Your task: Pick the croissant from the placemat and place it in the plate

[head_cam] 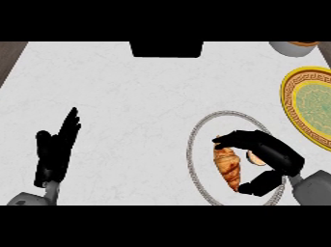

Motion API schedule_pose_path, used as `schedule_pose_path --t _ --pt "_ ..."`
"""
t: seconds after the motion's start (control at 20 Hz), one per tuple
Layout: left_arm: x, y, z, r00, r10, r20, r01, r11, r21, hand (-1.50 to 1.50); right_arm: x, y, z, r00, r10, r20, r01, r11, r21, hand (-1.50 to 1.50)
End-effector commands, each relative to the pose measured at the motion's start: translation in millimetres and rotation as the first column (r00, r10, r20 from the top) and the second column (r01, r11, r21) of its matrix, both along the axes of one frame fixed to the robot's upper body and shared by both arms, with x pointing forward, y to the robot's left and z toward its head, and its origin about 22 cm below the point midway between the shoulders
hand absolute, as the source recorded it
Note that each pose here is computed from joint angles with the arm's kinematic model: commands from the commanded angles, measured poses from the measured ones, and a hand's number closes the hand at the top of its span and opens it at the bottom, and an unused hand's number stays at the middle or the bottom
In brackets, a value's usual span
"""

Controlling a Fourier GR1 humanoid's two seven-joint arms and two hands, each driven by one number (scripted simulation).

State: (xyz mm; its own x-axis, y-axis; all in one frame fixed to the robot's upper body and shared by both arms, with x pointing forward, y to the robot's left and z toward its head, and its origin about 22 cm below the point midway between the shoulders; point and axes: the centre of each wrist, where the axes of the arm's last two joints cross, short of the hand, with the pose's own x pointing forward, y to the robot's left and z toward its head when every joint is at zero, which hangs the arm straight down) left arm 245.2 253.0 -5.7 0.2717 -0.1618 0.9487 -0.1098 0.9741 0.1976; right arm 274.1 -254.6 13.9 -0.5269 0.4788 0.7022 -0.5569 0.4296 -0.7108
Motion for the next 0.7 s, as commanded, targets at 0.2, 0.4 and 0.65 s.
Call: schedule_pose_path --t 0.2,0.4,0.65 --pt "0.1 14 3 1.0 -0.005 -0.013 0.005 1.0 -0.008 0.0 27 24 57 0.973 0.095 0.209 0.001 0.908 -0.42 -1.5" --pt "7.7 -5 -1 1.0 0.027 -0.014 -0.027 1.0 0.007 0.0 15 44 59 0.978 0.134 0.162 -0.02 0.827 -0.563 -1.5" --pt "-5.5 5 -3 1.0 -0.01 -0.017 0.01 1.0 0.003 0.0 5 65 67 0.988 0.156 0.017 -0.096 0.688 -0.72 -1.5"
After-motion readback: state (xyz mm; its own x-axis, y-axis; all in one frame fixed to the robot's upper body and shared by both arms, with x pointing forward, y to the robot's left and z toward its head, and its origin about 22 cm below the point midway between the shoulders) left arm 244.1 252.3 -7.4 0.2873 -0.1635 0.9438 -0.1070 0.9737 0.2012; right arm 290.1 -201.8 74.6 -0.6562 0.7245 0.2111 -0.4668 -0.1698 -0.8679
